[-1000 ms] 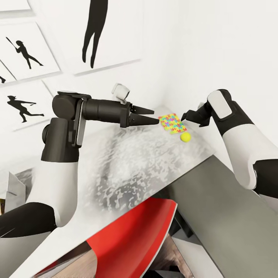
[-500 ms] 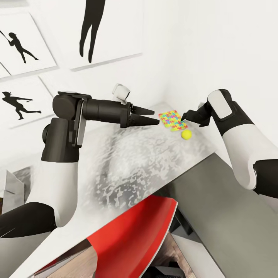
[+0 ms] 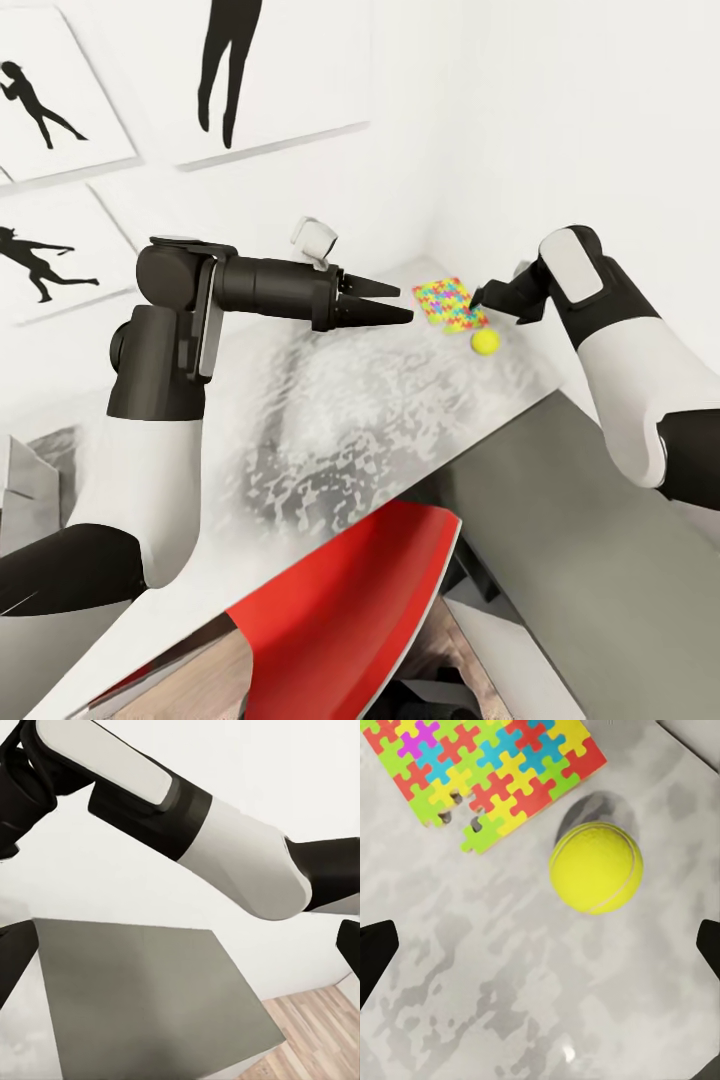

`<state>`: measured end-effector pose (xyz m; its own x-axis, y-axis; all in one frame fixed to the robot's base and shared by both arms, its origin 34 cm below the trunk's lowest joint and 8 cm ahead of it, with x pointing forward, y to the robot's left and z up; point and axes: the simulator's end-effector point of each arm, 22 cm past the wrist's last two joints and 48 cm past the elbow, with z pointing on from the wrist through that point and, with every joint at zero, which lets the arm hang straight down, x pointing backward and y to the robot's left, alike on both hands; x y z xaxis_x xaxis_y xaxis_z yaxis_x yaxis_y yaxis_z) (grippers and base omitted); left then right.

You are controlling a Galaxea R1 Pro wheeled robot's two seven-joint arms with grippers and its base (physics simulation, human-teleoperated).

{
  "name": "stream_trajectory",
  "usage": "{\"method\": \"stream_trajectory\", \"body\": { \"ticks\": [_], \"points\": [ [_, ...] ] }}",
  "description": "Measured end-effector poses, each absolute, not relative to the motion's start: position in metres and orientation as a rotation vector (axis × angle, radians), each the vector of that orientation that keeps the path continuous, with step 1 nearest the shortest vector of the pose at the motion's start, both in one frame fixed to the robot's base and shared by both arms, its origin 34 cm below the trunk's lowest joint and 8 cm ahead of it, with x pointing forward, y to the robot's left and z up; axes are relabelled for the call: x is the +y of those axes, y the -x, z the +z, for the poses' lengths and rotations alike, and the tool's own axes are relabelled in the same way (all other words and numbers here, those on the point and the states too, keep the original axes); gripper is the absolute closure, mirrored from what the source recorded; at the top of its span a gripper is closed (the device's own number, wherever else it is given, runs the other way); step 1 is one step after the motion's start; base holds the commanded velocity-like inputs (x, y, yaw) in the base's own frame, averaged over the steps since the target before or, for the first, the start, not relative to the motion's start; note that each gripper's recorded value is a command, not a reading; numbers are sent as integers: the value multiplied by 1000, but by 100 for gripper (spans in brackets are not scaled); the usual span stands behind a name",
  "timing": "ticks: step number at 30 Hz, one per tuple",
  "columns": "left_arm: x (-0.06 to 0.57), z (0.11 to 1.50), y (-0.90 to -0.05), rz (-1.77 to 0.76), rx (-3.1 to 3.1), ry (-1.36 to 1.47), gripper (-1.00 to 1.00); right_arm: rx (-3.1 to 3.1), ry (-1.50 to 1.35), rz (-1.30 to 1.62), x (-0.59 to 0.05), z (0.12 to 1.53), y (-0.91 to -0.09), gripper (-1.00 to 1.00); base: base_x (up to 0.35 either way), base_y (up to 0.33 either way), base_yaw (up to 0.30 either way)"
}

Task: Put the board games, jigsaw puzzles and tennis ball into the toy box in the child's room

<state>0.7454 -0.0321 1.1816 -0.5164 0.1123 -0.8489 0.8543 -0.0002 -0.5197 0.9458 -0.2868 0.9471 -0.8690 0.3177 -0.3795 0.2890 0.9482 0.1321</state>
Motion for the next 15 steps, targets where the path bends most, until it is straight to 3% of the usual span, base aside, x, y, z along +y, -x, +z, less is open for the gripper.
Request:
{"method": "stream_trajectory", "body": {
  "ticks": [15],
  "points": [
    [-32,1166,-750,-1590,1694,-989,-100,2698,-439,91,-288,940,-953,-100,0,0,0]
  ]
}}
